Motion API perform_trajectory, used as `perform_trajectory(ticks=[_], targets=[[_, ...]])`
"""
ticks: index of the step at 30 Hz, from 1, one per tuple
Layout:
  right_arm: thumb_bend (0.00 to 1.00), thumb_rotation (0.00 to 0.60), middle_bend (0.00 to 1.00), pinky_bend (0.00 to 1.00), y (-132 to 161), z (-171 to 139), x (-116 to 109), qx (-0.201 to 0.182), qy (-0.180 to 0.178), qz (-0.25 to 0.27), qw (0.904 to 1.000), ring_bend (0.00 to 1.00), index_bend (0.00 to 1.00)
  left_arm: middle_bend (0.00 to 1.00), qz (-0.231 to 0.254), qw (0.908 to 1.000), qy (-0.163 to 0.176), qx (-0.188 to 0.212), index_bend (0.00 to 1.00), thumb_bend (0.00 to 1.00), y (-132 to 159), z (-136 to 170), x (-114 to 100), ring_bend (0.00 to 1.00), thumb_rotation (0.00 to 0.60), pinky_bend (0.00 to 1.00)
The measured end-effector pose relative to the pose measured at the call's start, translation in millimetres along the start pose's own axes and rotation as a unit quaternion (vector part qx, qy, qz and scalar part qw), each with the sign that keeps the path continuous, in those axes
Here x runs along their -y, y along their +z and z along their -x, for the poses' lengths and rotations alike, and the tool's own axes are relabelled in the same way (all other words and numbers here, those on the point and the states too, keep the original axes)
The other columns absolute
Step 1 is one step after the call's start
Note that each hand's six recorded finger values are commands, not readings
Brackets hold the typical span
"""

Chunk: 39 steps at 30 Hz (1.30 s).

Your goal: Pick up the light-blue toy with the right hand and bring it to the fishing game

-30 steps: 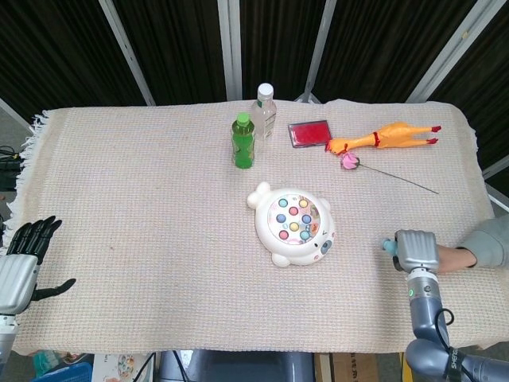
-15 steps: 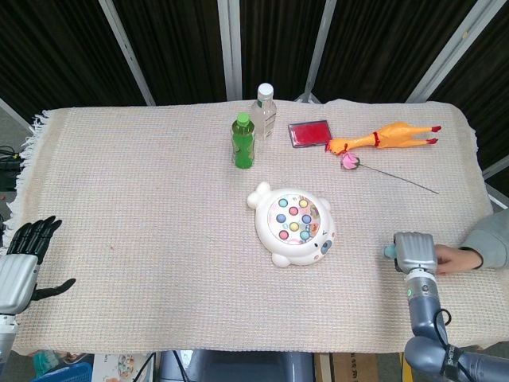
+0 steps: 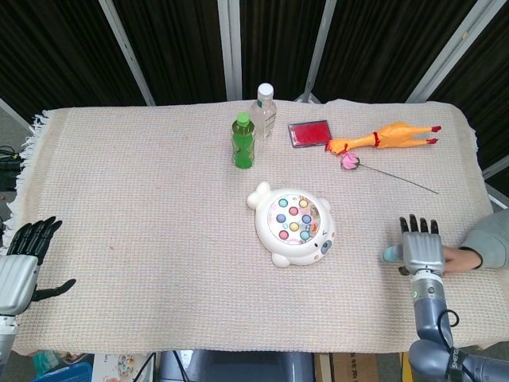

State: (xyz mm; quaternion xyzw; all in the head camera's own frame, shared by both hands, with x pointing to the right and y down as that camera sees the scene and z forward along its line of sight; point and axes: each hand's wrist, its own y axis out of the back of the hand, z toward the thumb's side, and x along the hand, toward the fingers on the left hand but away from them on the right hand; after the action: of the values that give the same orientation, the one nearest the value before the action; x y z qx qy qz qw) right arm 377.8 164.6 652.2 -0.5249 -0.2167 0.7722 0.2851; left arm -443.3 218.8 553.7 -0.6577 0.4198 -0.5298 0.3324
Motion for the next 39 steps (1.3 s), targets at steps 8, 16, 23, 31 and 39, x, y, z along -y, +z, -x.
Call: perform_trajectory(ticks=[8, 16, 23, 31, 39], targets=[[0.18, 0.6, 0.0, 0.0, -9, -12, -5, -0.008, -0.01, 0.022, 0.9997, 0.0, 0.0, 0.0, 0.0, 1.0, 0.003, 0.001, 0.0, 0.0, 0, 0, -1, 0.0, 0.6, 0.0], [0.18, 0.6, 0.0, 0.0, -17, -38, -6, -0.039, -0.031, 0.079, 0.9956, 0.0, 0.0, 0.0, -0.001, 1.0, 0.007, 0.004, 0.0, 0.0, 2, 2, -1, 0.0, 0.6, 0.0], [0.18, 0.6, 0.0, 0.0, -34, -67, -1, -0.062, -0.063, 0.111, 0.9898, 0.0, 0.0, 0.0, -0.008, 0.9999, 0.012, 0.001, 0.0, 0.0, 0, 1, 0, 0.0, 0.6, 0.0], [0.18, 0.6, 0.0, 0.0, -65, -85, 11, -0.062, -0.081, 0.134, 0.9857, 0.0, 0.0, 0.0, -0.018, 0.9997, 0.014, 0.001, 0.0, 0.0, 0, 0, 1, 0.0, 0.6, 0.0], [0.18, 0.6, 0.0, 0.0, -66, -84, 13, -0.074, -0.093, 0.125, 0.985, 0.0, 0.0, 0.0, -0.03, 0.9994, 0.014, 0.004, 0.0, 0.0, 2, 0, 4, 0.0, 0.6, 0.0]])
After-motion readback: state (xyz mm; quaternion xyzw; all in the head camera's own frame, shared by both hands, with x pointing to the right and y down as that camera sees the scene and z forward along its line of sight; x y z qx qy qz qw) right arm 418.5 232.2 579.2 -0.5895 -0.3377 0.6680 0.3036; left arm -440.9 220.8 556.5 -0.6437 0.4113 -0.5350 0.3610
